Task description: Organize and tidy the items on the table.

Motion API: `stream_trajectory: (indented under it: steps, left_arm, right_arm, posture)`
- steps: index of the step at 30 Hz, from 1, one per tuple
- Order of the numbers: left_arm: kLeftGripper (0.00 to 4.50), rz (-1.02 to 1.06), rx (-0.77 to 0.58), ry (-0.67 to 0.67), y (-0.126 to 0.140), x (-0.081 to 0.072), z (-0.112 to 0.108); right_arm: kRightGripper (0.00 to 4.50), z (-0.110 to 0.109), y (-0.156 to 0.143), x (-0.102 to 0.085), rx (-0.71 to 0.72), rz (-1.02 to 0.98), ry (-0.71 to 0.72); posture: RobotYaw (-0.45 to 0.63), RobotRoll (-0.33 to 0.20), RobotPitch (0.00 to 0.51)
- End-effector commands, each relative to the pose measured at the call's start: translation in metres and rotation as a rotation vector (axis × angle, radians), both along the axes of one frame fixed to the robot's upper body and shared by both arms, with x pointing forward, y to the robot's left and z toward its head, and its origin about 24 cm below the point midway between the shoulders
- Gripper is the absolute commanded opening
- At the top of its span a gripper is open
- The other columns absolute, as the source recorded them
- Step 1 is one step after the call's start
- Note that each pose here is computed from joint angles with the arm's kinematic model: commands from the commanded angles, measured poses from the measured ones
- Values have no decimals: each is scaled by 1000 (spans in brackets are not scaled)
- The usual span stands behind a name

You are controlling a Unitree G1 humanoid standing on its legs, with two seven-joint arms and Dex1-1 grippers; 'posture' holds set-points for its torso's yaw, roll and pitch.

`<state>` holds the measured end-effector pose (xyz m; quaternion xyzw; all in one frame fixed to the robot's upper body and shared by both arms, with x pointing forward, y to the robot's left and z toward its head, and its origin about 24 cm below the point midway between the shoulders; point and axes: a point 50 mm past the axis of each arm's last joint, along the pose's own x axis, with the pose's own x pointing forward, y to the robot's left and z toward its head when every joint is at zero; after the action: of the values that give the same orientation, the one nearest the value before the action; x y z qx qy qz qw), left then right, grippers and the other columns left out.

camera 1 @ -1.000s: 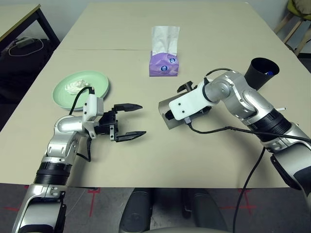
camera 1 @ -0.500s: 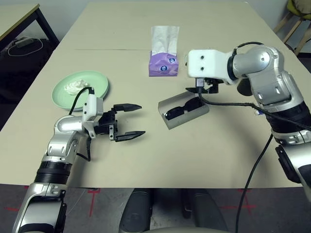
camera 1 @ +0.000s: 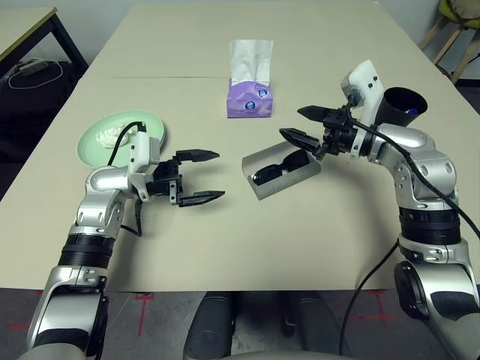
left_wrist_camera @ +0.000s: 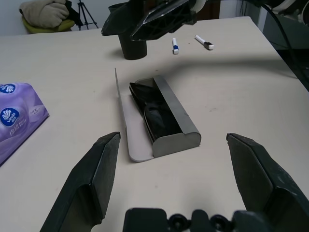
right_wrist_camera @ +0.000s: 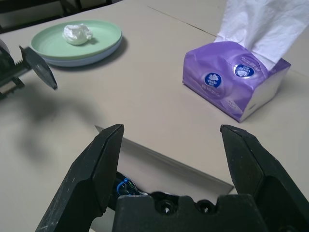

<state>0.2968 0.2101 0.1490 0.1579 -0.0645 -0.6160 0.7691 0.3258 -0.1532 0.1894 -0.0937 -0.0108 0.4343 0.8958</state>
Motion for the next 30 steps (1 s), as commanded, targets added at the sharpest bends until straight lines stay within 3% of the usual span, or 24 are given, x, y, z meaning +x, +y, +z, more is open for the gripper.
stream_trajectory:
  steps: [1,5,12,17,23,30]
  left_arm:
    - [4500,9,19,8,3,-3,-1]
    - [4500,21,20,10,4,-4,0]
    - [4500,39,29,21,7,-2,2]
    - [4500,50,35,25,9,-1,4]
    - [4500,55,41,34,11,0,5]
    - [4500,75,35,34,12,6,7]
  right_arm:
    - [4463,-15,-13,4,-44,-44,-89]
    - [4463,-29,-33,5,-51,-74,-124]
    - [4463,-32,-36,2,-4,-51,-177]
    - [4463,-31,-33,-8,-54,103,-242]
    - [4463,-36,-48,-13,-162,202,-177]
    - [4463,-38,-57,-18,-143,204,-61]
  posture:
    - [81,0,151]
    - [83,0,152]
    - [73,0,157]
    - [65,0,162]
    - [62,0,168]
    - [65,0,165]
